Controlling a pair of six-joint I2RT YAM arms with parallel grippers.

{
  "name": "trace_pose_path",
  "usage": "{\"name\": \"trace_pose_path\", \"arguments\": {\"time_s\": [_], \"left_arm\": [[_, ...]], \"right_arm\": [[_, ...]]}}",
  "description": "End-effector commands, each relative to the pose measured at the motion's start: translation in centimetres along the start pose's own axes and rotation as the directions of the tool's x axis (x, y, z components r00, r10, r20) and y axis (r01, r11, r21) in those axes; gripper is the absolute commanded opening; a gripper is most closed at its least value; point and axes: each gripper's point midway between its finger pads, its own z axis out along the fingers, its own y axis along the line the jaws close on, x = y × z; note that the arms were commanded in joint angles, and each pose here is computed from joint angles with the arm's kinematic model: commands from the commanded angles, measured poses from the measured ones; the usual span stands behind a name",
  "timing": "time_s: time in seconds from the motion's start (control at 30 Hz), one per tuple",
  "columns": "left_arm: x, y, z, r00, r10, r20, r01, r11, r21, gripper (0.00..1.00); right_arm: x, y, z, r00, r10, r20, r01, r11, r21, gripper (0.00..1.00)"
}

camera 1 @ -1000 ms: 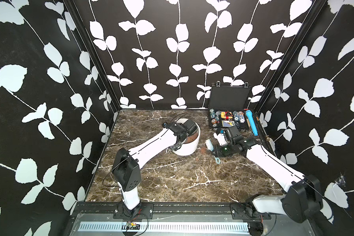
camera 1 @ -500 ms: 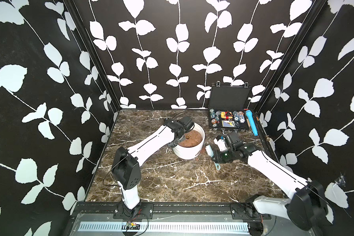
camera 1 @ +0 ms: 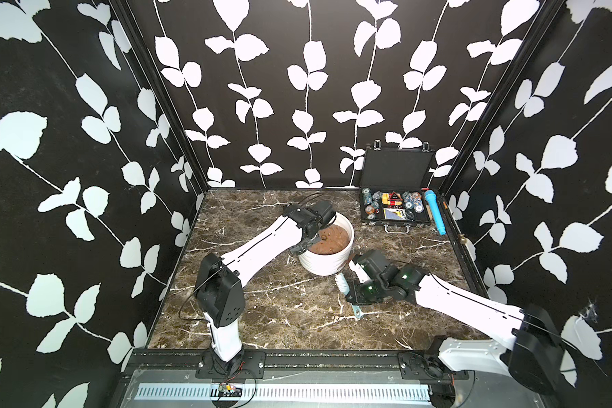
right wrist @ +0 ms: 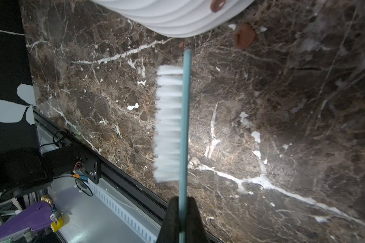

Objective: Scrub the dried mud off the ceramic pot
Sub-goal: Rotate the pot at the center of the board, then brush off the soil from the pot.

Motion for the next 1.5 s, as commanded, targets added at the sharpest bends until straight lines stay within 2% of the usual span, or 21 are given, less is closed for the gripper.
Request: {"name": "trace_pose_path", "arguments": {"time_s": [0.0,0.23,0.43,0.77,0.93,1.1,1.33,1.47], "left_arm": [[-1.3,0.9,0.5,0.996,-0.083,0.040,0.083,0.997,0.005,0.00],[-0.5,0.8,1.1,0.998,-0.053,0.029,0.052,0.998,0.034,0.00],[-0.4,0.9,1.5,0.999,0.021,0.036,-0.022,1.000,0.021,0.00],[0.2,0.5,2.5,0.994,0.100,0.037,-0.101,0.994,0.039,0.00],[0.4,0.4,2.8,0.994,0.104,0.033,-0.105,0.994,0.040,0.00],[0.2,-0.2,3.0,0.992,0.116,0.043,-0.118,0.992,0.053,0.00],[-1.0,0.4,2.9,0.985,0.149,0.092,-0.151,0.988,0.019,0.00],[-1.7,0.8,2.7,0.980,0.162,0.112,-0.164,0.986,0.013,0.00]], "right_arm": [[-2.7,2.0,-0.1,0.995,0.038,0.094,-0.034,0.998,-0.047,0.00],[-5.3,1.6,-0.3,0.982,0.077,0.175,-0.075,0.997,-0.018,0.00],[-6.8,0.2,0.1,0.970,0.142,0.195,-0.142,0.990,-0.015,0.00],[-9.4,-0.5,-0.2,0.967,0.143,0.212,-0.144,0.989,-0.011,0.00],[-10.1,-2.5,-0.6,0.964,0.144,0.222,-0.156,0.987,0.037,0.00],[-9.3,-5.5,-0.7,0.973,0.134,0.191,-0.159,0.980,0.124,0.00],[-7.1,-8.6,-3.4,0.996,0.004,0.087,-0.032,0.946,0.322,0.00],[-6.2,-9.4,-3.9,0.999,-0.016,0.035,0.003,0.943,0.334,0.00]]}}
